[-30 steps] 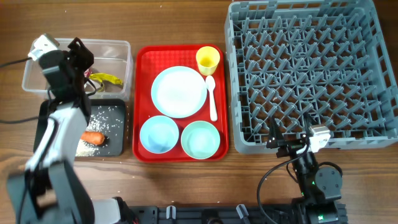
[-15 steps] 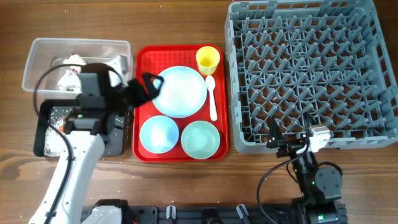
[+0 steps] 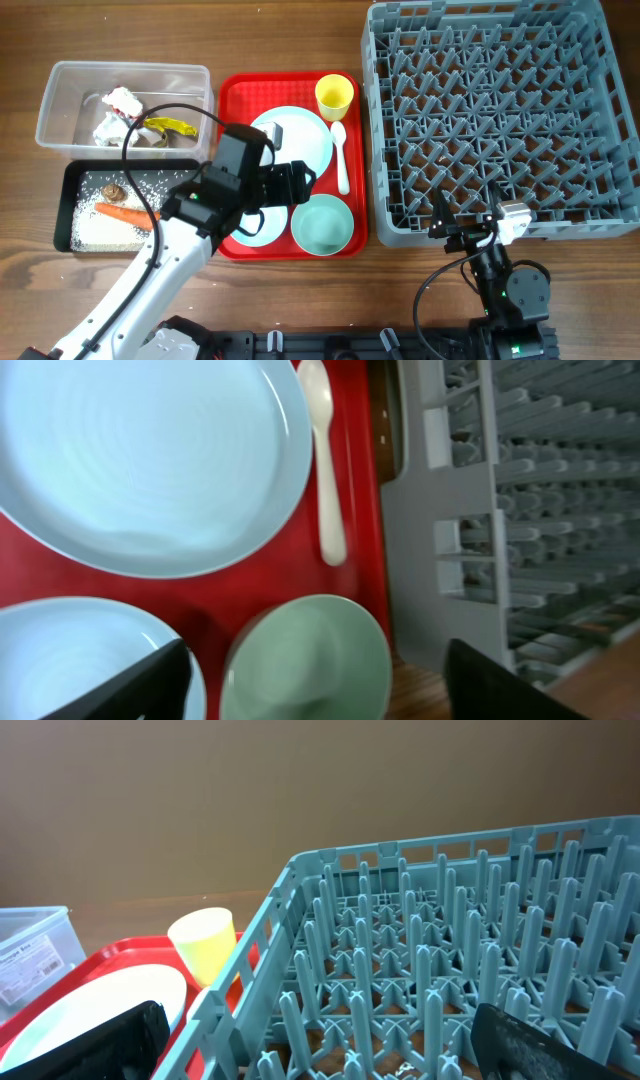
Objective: Sort waste into correct bins and load items into the dishwasher rack
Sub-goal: 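Move the left gripper across the red tray toward the yellow cup, then close the left gripper on the rim of the yellow cup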
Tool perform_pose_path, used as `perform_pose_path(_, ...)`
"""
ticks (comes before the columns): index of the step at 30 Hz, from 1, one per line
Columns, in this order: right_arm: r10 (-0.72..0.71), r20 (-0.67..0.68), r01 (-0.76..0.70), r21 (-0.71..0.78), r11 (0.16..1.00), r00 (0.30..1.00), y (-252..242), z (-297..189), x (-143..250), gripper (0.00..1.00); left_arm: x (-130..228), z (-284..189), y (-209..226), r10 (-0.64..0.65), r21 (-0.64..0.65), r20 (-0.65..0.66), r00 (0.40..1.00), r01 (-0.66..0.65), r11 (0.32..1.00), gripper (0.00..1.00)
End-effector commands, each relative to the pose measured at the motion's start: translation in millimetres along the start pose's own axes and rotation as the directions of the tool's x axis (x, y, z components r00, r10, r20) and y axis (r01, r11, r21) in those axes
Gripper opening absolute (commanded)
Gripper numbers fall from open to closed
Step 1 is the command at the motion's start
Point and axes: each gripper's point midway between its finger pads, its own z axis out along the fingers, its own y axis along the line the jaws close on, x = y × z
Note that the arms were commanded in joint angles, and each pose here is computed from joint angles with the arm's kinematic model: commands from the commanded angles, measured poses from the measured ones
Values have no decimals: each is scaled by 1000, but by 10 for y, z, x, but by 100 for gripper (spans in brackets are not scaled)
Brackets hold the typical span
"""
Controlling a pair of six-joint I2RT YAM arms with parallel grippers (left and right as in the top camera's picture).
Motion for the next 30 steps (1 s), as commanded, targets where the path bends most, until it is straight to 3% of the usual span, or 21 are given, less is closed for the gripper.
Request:
perform_pose_path(1, -4, 17, 3, 56, 998, 1000, -96, -3, -32, 100, -38, 4, 97, 30, -86, 46, 999, -26, 996, 75)
perform_pose_path(7, -1, 16, 0, 53, 999, 1000, -91, -2, -32, 100, -86, 6, 41, 34, -61, 64, 997, -31, 998, 71)
perform_pose_path(11, -1, 16, 1, 53, 999, 1000, -91, -2, -32, 100, -511, 19, -172, 19, 32, 224, 974, -26, 999, 66)
perform_pose_path(15, -1, 16, 0, 53, 999, 1000, -91, -2, -32, 100, -870, 229, -256, -21, 59, 269, 963, 5, 998, 66)
perform_pose_path(21, -1, 16, 1, 53, 999, 1000, -91, -2, -32, 100, -1583, 857, -450, 1, -11, 203, 979, 1, 1000, 66)
perform_pose_path(23, -1, 16, 0, 53, 999, 1000, -91, -2, -32, 100, -1739, 1042, -415, -2, -33, 211, 978, 9, 999, 62)
perform_pose_path(26, -1, 16, 0, 53, 999, 1000, -91, -2, -32, 100, -1785, 1244, -231, -30, -88, 227, 973, 51, 995, 52)
perform_pose_path(30, -1, 16, 0, 53, 999, 1000, -91, -2, -32, 100, -1727, 1356, -55, -32, -156, 217, 976, 67, 985, 51)
